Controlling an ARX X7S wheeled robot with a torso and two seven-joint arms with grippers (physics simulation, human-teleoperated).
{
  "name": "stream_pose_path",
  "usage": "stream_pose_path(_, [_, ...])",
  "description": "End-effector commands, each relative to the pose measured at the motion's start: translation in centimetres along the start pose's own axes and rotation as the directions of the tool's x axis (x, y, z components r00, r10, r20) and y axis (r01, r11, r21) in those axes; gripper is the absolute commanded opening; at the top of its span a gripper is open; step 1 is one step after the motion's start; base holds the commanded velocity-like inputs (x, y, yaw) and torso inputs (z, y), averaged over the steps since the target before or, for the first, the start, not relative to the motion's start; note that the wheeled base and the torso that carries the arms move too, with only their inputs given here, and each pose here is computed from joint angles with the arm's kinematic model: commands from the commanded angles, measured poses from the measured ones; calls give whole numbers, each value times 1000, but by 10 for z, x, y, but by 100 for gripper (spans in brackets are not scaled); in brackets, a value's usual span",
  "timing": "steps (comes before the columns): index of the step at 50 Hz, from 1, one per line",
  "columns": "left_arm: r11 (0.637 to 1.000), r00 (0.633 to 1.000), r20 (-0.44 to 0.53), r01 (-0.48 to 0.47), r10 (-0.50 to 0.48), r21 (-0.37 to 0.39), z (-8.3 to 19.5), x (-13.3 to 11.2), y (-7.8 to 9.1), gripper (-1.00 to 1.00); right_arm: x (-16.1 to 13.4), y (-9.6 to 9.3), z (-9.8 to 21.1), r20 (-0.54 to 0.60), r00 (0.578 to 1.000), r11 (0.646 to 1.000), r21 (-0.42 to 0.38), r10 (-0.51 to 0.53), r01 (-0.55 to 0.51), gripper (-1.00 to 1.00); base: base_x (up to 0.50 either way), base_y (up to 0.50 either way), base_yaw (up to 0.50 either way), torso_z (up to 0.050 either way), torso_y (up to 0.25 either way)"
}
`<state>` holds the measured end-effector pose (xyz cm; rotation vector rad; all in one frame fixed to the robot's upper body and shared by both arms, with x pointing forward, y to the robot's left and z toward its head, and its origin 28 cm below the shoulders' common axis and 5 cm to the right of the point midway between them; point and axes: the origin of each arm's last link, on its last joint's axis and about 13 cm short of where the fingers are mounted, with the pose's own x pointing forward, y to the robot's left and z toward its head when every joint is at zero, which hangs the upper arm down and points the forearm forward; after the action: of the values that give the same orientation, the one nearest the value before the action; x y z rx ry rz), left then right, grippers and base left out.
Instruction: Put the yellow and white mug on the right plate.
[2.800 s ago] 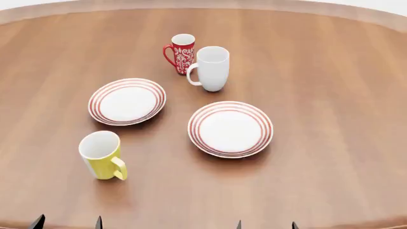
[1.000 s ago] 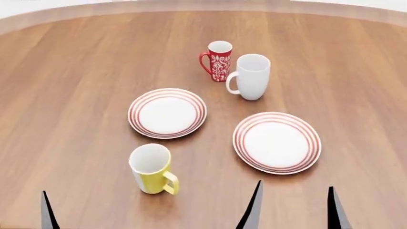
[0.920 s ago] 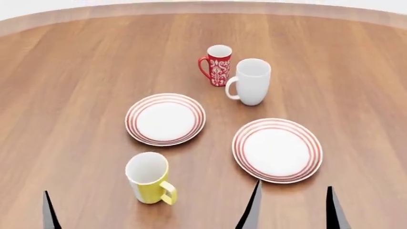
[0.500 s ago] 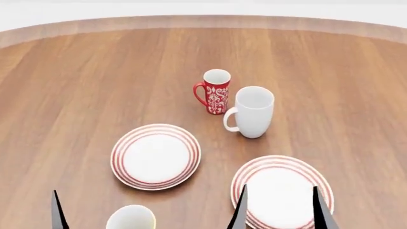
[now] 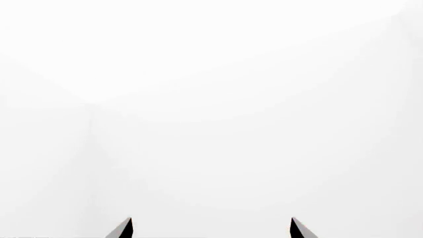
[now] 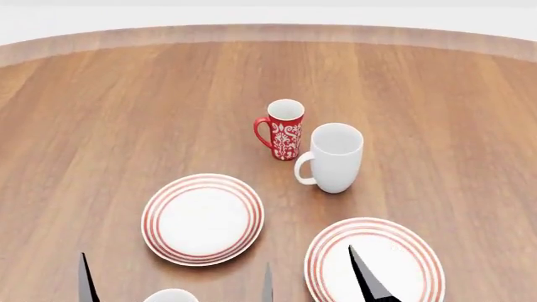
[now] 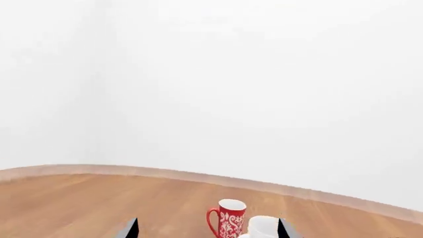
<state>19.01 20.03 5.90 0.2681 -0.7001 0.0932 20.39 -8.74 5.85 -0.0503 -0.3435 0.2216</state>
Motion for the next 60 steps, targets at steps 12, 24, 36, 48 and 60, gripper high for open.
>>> stream_pose_path(12, [1000, 1000, 6, -2, 2, 4, 1, 0, 1, 100, 3, -3, -5, -345, 848, 897, -36, 402, -440, 100, 0, 0, 0, 0, 0])
stream_pose_path(24, [1000, 1000, -6, 6, -6, 5, -2, -1, 1, 100, 2, -3, -6, -397, 761, 840, 53, 513, -539, 100, 0, 0, 0, 0, 0])
stream_pose_path(36, [1000, 1000, -18, 13, -13, 4, -5, 0, 2, 100, 18, -4, -13, -442, 731, 838, 96, 520, -538, 100, 0, 0, 0, 0, 0])
stream_pose_path(48, [1000, 999, -30, 17, -16, 4, -11, 3, 3, 100, 28, -2, -20, -474, 699, 830, 140, 535, -541, 100, 0, 0, 0, 0, 0])
stream_pose_path(60, [1000, 999, -42, 23, -23, 0, -12, 0, 4, 100, 27, 3, -24, -490, 673, 815, 154, 553, -558, 100, 0, 0, 0, 0, 0])
